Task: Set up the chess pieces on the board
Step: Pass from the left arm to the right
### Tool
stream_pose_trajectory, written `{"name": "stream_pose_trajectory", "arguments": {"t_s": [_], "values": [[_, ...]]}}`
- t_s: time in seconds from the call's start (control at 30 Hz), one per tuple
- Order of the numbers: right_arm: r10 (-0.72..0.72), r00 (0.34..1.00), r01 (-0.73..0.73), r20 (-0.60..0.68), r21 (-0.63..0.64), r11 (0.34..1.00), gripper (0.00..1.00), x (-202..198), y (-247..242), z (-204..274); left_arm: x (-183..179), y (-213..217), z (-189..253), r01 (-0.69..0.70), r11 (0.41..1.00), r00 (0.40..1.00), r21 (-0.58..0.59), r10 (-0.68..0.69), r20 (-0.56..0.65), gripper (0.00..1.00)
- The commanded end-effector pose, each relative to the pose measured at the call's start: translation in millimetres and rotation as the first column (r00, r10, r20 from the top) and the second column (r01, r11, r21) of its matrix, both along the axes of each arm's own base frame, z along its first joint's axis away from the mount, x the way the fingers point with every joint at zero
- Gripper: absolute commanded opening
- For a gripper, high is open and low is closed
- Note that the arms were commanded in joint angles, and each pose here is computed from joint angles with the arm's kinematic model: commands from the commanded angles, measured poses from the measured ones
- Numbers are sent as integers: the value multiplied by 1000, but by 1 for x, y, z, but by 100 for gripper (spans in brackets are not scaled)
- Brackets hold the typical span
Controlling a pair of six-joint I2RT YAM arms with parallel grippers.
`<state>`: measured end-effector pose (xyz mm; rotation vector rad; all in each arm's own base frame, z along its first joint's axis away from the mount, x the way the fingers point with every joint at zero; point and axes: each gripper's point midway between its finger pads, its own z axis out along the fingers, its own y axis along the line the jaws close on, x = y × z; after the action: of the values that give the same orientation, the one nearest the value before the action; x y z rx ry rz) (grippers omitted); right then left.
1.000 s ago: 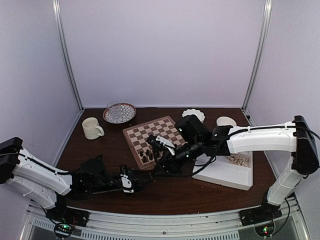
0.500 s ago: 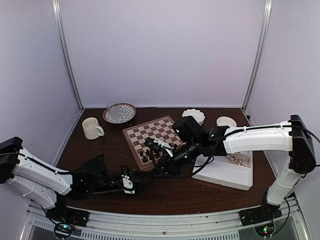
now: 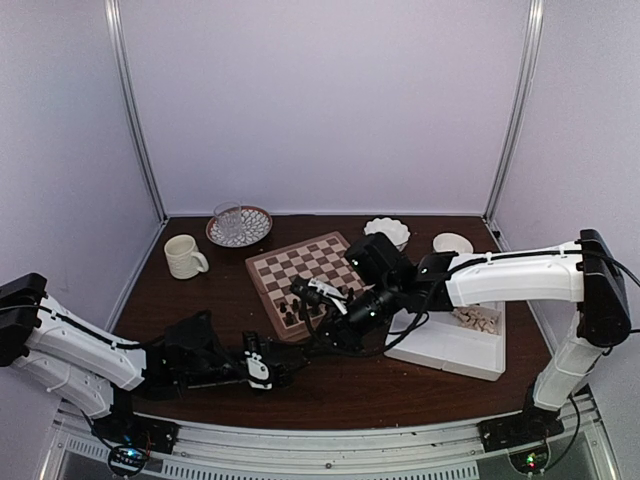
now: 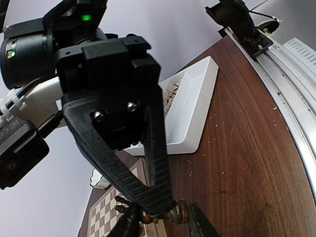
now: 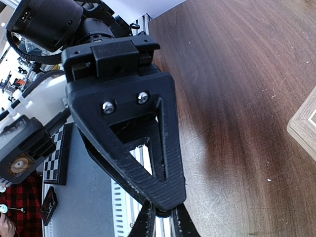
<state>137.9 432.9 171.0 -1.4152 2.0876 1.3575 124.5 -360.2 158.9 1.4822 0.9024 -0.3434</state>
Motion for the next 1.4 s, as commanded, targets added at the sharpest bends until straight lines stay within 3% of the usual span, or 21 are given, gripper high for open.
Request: {"name": "stream_pose_trajectory", "arguments": {"t_s": [0.0,0.07,0.47,1.0,1.23,1.37], "values": [[-2,999,1,34,50,999,10,7,6,14,-3,-9,15,24,999,1000,-41,-23,19,26],[3,1000,-4,21,50,999,19,6,8,12,-3,-9,16,24,999,1000,-44,-23,18,25],[5,1000,-5,4,52,999,25,6,11,9,-3,-8,17,19,998,1000,-53,-18,16,22],[20,1000,-18,-24,93,996,13,4,16,14,-2,-9,17,14,998,1000,-56,-14,9,24],[-4,1000,3,7,91,996,4,7,13,16,0,-9,17,5,998,1000,-60,-5,10,38],[-49,998,45,50,79,996,3,16,8,14,2,-9,17,-10,998,1000,-67,10,4,62]]}}
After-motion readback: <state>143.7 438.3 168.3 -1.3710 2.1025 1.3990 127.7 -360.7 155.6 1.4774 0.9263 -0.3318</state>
